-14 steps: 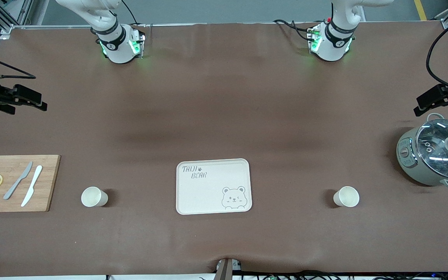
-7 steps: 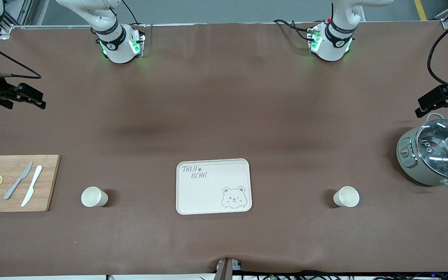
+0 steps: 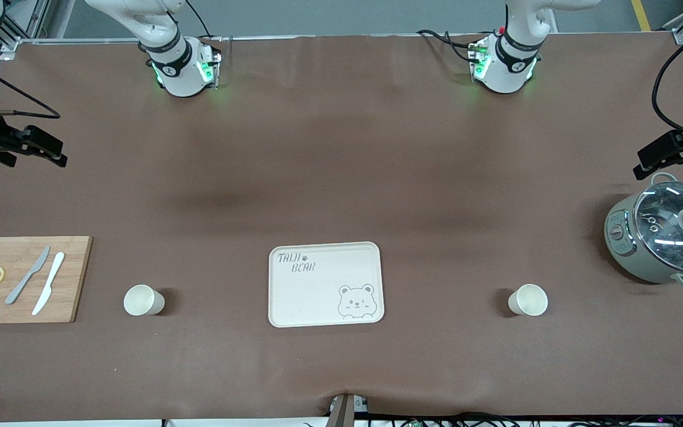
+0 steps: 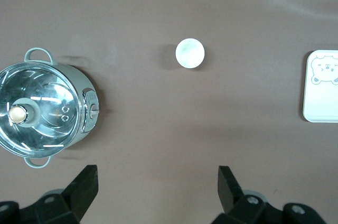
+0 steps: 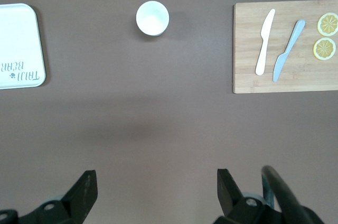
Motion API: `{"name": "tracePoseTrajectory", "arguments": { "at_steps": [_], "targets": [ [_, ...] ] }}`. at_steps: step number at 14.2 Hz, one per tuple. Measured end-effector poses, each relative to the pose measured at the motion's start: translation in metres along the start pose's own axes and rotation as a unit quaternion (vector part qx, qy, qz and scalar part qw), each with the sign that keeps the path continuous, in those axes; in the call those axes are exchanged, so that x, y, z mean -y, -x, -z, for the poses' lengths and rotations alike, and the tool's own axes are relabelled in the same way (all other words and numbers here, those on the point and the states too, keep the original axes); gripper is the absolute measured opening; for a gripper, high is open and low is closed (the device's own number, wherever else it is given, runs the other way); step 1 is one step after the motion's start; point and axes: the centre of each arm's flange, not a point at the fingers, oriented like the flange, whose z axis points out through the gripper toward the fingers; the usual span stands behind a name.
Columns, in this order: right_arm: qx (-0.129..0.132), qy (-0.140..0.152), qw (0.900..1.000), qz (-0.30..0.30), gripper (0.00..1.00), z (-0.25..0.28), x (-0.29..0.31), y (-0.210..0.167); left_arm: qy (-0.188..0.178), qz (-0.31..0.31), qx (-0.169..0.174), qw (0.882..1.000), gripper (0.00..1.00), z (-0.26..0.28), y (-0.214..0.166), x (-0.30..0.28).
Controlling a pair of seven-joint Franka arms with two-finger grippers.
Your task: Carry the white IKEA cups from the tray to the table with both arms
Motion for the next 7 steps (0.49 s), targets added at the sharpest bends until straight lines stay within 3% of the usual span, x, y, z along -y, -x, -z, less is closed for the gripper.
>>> {"name": "tracePoseTrajectory", "arguments": {
  "at_steps": [7],
  "targets": [
    [0.002, 0.000, 1.000, -0.006, 1.00, 0.0010, -0.0058, 0.0005, 0.000, 0.000, 0.000, 1.000, 1.00, -0.0003, -0.0001, 0.0000]
  ]
}}
